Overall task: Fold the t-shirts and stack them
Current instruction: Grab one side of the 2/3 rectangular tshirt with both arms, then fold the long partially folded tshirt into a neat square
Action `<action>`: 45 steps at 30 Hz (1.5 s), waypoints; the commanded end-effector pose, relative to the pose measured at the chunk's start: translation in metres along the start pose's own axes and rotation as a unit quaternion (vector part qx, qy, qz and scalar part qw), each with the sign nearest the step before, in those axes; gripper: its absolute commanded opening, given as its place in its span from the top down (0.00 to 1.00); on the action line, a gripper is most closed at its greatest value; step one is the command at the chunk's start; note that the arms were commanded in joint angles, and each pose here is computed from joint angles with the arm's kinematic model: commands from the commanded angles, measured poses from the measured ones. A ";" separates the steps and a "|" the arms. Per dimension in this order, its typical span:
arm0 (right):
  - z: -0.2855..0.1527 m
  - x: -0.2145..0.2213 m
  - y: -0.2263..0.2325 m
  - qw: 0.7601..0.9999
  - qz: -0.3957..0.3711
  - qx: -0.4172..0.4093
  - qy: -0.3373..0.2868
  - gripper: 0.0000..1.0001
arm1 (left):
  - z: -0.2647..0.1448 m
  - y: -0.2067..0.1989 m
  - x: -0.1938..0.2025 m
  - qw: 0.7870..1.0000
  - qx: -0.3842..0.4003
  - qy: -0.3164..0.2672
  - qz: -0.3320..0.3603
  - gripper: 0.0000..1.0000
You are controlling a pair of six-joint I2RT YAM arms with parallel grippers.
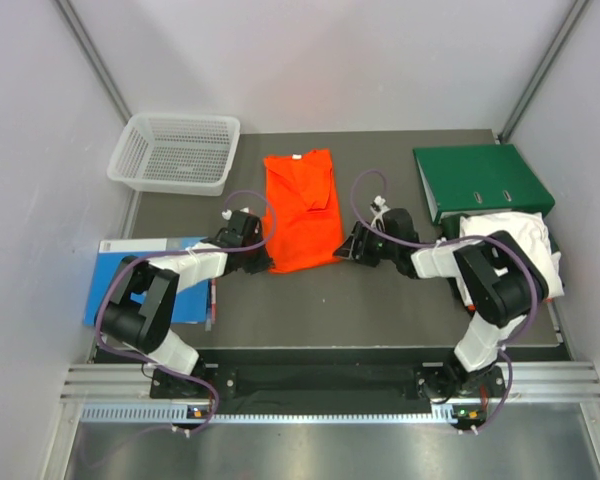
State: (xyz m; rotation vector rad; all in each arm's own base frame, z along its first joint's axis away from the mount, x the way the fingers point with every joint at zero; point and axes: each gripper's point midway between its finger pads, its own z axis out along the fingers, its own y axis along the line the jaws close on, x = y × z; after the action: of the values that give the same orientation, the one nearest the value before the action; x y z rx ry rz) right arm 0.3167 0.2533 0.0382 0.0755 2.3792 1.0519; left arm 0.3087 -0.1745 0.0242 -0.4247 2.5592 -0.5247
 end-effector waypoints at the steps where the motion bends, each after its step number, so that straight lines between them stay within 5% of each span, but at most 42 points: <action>1: 0.021 0.016 -0.003 1.000 0.013 -0.010 0.017 0.60 | 0.006 0.008 0.008 1.000 -0.011 0.009 0.005 1.00; 4: 0.028 0.023 -0.004 0.999 0.026 -0.018 0.027 0.94 | 0.005 0.010 0.009 1.000 -0.015 0.011 0.006 1.00; 7: 0.022 0.028 -0.004 0.999 0.023 -0.015 0.027 1.00 | -0.001 0.010 0.010 1.000 -0.016 0.010 0.007 1.00; 22: -0.032 0.043 0.035 0.996 -0.081 -0.015 0.017 1.00 | -0.053 -0.028 0.032 0.997 -0.036 0.006 0.071 1.00; 35: -0.054 -0.062 0.094 0.975 -0.199 0.010 -0.099 0.99 | -0.065 -0.072 -0.059 0.989 -0.057 -0.075 0.117 1.00; 45: -0.022 -0.130 0.095 0.969 -0.209 0.029 -0.127 0.98 | -0.054 -0.091 -0.125 0.985 -0.062 -0.106 0.119 1.00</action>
State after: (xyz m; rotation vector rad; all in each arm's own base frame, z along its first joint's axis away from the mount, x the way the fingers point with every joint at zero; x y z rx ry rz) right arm 0.3665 0.2776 0.1655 -0.2568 2.1079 0.7701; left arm 0.3744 -0.1991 0.1422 -0.2038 2.4418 -0.2479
